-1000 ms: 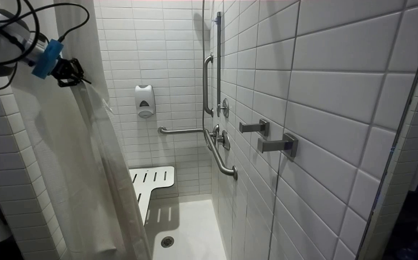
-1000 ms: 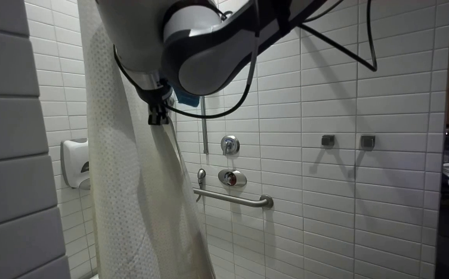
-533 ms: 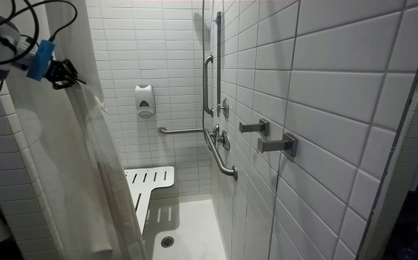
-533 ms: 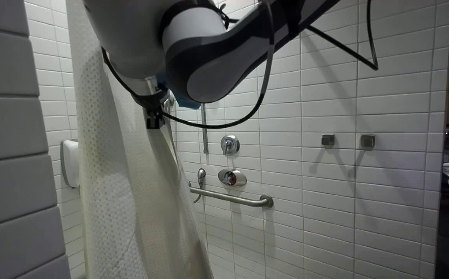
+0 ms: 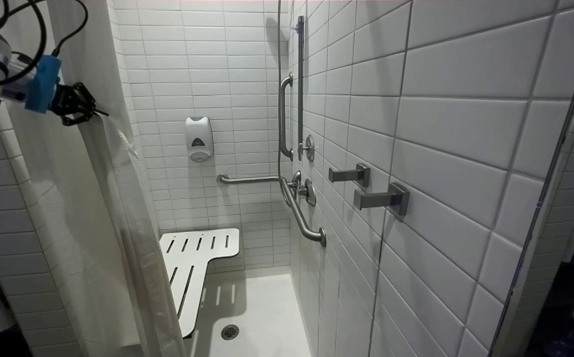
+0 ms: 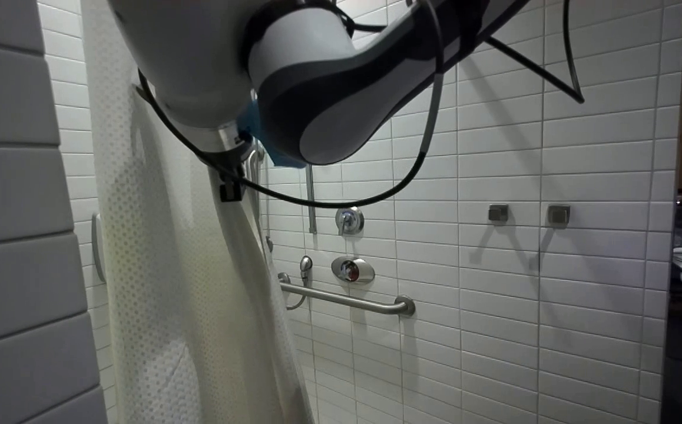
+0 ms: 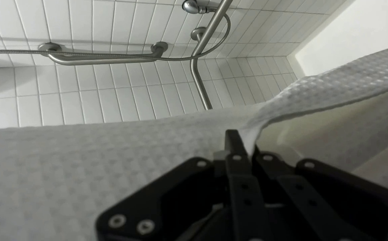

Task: Open the shower

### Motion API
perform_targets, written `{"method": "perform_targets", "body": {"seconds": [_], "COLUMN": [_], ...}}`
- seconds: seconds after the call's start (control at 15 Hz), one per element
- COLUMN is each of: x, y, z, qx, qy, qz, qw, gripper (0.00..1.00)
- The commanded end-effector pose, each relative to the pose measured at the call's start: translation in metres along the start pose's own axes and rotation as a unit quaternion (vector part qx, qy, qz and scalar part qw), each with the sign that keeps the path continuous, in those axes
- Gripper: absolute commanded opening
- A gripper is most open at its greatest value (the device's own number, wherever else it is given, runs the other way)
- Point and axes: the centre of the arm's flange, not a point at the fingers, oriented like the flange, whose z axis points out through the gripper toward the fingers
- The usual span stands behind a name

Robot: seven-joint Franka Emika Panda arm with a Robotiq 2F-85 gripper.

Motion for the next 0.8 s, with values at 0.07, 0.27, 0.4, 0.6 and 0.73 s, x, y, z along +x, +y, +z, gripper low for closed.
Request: {"method": "perform_targets", "body": {"seconds": [0.07, 0.27, 0.4, 0.6, 0.73], "x": [-0.004, -0.015, -0.031, -0.068, -0.102], "y": [-0.029, -0.032, -0.026, -0.006, 0.011], "z": [-0.006, -0.006, -0.01, -0.018, -0.027], "qx": [-0.011, -0.027, -0.04, -0.058, -0.063], "qy": [0.002, 0.006, 0.01, 0.012, 0.016], "qz": [-0.02, -0.008, 0.006, 0.043, 0.076], "qw": [0.9997, 0.9996, 0.9991, 0.9973, 0.995], "gripper": [0.3, 0.5, 0.64, 0.85, 0.99]}}
